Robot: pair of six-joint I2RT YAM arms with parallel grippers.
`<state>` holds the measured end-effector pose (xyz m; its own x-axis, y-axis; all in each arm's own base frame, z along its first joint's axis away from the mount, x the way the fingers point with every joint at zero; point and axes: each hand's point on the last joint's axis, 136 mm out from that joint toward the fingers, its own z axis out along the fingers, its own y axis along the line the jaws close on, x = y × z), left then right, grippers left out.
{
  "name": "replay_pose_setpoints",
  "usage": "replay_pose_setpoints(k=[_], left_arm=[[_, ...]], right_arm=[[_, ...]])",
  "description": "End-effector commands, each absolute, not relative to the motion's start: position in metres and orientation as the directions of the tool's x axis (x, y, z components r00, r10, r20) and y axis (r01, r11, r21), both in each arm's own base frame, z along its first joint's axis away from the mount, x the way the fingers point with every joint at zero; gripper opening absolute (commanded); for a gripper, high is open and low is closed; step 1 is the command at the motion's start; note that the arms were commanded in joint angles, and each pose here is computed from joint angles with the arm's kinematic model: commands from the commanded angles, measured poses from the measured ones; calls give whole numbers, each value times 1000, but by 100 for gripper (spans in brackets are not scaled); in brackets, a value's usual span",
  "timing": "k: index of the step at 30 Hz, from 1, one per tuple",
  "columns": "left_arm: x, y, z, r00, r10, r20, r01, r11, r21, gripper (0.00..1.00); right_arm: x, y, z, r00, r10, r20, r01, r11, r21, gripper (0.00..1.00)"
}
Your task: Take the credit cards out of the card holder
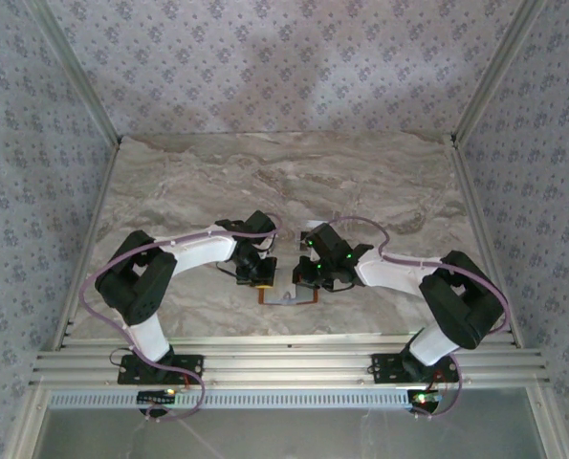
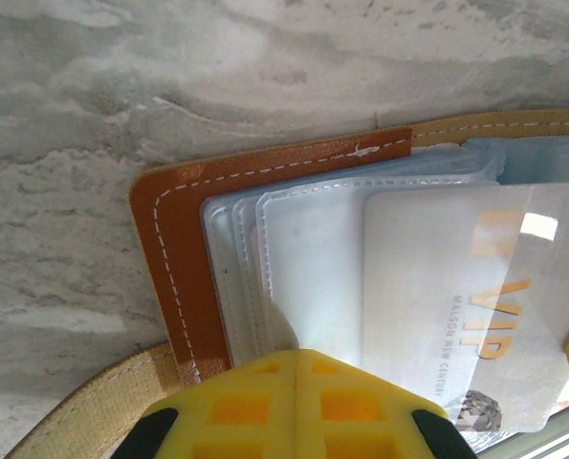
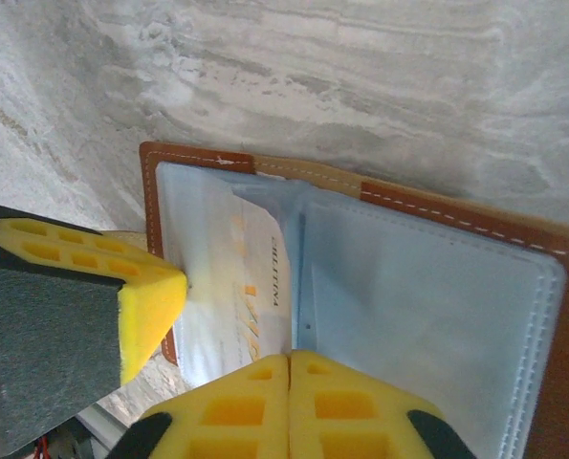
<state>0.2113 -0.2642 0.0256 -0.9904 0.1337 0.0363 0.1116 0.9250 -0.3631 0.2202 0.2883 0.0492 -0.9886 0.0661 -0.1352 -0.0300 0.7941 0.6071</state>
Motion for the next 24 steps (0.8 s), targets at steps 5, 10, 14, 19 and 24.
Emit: replay_pose_setpoints(k=[5,10,14,19,24], left_arm=[[204,-251,11,-988,133,73,106,950,-294,6],[204,-251,10,-988,134,76,106,950,-294,6],[203,-251,10,-988,135,77,107,949,-295,6],[203,-251,9,-988,137,78,108,950,-294,5],[204,-251,9,-988,136,78,108,950,-294,5]], right_arm=[[220,309,61,-990,30,-138,-69,749,659,14],[220,315,60,-992,31,-124,-63,730,681,14],[219,321,58,-994,25,-110,-60,712,700,14],[218,326,56,-996,20,-92,-52,698,714,13],[219,316,53,-994,41,-98,-37,732,680,6]])
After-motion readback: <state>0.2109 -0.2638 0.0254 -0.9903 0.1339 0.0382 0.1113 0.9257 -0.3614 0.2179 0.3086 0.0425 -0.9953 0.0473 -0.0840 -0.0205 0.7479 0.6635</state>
